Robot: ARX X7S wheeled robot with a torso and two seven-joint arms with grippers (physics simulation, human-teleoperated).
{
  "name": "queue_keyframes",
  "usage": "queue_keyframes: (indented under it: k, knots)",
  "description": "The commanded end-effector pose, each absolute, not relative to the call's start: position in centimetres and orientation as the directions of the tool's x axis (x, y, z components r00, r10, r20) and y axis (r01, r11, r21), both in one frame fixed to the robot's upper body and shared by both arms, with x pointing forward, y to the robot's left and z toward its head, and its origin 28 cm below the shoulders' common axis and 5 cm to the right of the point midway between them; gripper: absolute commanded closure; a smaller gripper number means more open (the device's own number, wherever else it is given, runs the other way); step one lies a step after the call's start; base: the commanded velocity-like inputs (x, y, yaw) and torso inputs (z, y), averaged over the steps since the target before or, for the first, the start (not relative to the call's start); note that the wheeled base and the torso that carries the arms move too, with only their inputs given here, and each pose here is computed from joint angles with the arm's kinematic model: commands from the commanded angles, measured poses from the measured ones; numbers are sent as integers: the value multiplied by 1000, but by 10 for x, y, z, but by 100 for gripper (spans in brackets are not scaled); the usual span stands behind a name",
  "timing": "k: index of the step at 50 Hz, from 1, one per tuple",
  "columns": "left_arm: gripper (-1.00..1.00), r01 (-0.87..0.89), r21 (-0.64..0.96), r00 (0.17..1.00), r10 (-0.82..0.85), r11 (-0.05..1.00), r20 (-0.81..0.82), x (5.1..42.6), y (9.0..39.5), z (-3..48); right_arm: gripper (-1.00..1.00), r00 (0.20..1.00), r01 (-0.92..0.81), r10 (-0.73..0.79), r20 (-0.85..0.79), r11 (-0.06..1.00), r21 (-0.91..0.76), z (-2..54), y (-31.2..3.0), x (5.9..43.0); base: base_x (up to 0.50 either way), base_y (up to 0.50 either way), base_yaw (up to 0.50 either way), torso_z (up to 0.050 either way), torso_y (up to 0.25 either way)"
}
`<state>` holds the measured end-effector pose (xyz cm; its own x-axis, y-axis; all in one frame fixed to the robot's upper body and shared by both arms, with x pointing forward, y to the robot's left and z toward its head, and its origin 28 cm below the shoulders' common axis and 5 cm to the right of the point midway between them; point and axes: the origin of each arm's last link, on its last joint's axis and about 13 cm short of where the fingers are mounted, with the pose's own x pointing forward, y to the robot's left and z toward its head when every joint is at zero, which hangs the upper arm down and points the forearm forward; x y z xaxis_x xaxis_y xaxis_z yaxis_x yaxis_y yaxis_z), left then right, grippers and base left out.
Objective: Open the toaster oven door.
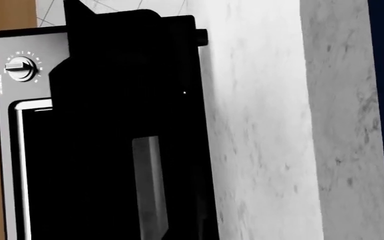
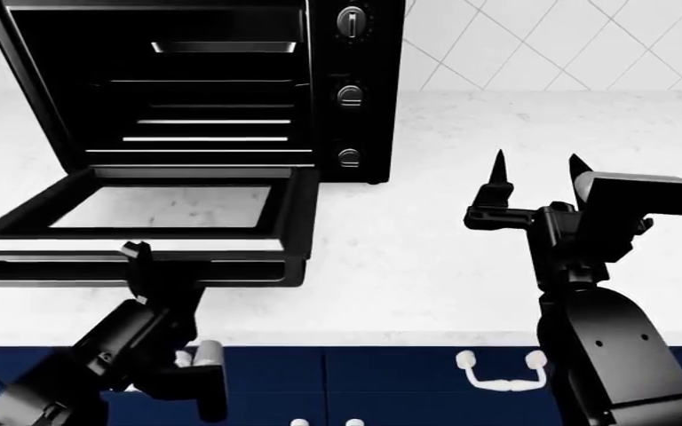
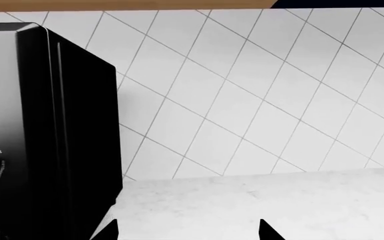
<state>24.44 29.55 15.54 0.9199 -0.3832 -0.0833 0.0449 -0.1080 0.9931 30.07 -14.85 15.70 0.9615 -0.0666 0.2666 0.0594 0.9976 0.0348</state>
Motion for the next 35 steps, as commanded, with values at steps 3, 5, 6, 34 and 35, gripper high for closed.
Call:
queue_keyframes:
  k: [3,5,6,34,35]
  knots:
    - [100,598,800,735,-423,38,-530,224,282,68,-100,961,60,-67,270,998,33,159,-148,300,19,-2,-9,0,0]
    - [100,607,794,729,-424,39,-537,222,282,64,-100,961,61,-67,270,998,32,158,-148,300,18,-5,-16,0,0]
    - [100,613,789,725,-424,38,-543,221,282,62,-100,961,61,-68,270,998,32,158,-148,300,18,-5,-17,0,0]
    - [100,727,685,634,-429,48,-643,191,279,17,-100,962,62,-69,263,998,34,155,-147,300,13,-5,-16,0,0]
    - [100,729,683,632,-430,48,-645,190,279,16,-100,962,62,-68,263,998,34,155,-147,300,0,-6,-16,0,0]
